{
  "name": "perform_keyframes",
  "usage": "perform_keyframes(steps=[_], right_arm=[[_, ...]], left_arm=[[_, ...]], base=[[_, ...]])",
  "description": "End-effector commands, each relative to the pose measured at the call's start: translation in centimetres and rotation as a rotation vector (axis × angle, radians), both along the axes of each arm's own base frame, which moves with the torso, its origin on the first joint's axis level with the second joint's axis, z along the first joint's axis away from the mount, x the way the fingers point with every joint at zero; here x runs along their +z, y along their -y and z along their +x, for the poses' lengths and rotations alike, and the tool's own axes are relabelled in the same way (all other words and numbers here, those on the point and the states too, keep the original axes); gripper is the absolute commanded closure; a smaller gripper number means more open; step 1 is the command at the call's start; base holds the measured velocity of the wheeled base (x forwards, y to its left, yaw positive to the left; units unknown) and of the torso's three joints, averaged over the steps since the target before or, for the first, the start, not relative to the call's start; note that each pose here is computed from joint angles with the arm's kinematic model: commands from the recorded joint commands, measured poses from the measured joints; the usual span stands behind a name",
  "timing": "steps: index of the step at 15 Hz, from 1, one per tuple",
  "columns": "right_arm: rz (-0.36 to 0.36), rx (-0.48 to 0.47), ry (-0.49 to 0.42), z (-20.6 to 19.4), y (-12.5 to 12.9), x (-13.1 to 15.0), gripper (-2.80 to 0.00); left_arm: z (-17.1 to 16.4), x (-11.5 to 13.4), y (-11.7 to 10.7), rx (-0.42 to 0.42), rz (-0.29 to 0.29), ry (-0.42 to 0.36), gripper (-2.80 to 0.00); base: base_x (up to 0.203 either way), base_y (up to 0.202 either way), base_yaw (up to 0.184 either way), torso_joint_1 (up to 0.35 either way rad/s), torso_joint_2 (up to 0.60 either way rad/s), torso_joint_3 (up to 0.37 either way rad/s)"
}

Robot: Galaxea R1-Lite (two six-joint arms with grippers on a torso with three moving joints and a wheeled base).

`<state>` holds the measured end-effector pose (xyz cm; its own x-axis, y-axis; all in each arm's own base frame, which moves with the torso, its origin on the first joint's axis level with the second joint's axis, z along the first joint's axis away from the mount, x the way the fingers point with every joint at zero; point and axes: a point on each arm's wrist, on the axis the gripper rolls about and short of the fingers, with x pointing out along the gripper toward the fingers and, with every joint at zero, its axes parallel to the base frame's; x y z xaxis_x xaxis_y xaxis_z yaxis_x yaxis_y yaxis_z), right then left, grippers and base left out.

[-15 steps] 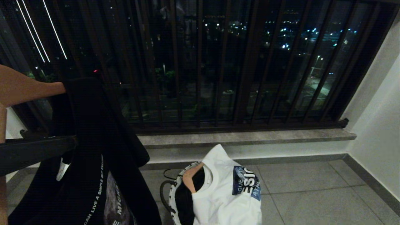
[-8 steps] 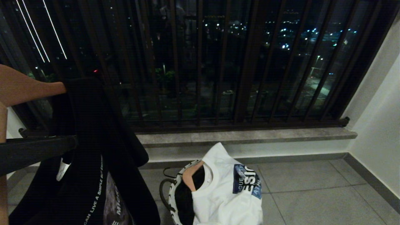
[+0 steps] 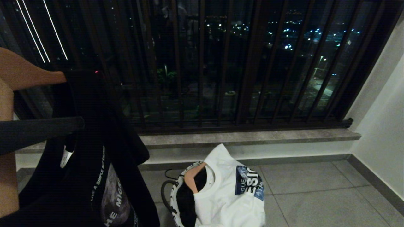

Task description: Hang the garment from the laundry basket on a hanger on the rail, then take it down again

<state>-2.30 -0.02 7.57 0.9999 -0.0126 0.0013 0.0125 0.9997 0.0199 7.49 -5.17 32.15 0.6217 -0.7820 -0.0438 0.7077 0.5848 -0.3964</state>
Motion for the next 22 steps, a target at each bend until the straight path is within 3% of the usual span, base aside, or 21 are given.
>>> perform_keyframes(steps=[1,5,9,11,18,22], right_arm=[[0.0,0.0,-0.001,0.0,0.0,0.0,0.0],[0.0,0.0,-0.001,0.0,0.0,0.0,0.0],[0.0,0.0,-0.001,0.0,0.0,0.0,0.0],[0.0,0.0,-0.001,0.0,0.0,0.0,0.0],[0.0,0.0,-0.001,0.0,0.0,0.0,0.0],[0.0,0.0,-0.001,0.0,0.0,0.0,0.0]], left_arm=[[2.0,0.9,1.0,0.009,0.02,-0.007,0.0],[5.7,2.0,2.9,0.012,0.08,0.018,0.0],[8.5,5.4,4.4,0.01,0.08,0.083,0.0],[10.0,5.9,5.2,0.005,0.122,0.084,0.0],[13.5,7.7,7.7,-0.018,0.163,0.125,0.0],[15.6,7.2,9.9,-0.053,0.194,0.134,0.0]], base=[[0.0,0.0,0.0,0.0,0.0,0.0],[0.0,0.0,0.0,0.0,0.0,0.0],[0.0,0.0,0.0,0.0,0.0,0.0],[0.0,0.0,0.0,0.0,0.0,0.0],[0.0,0.0,0.0,0.0,0.0,0.0],[0.0,0.0,0.0,0.0,0.0,0.0]])
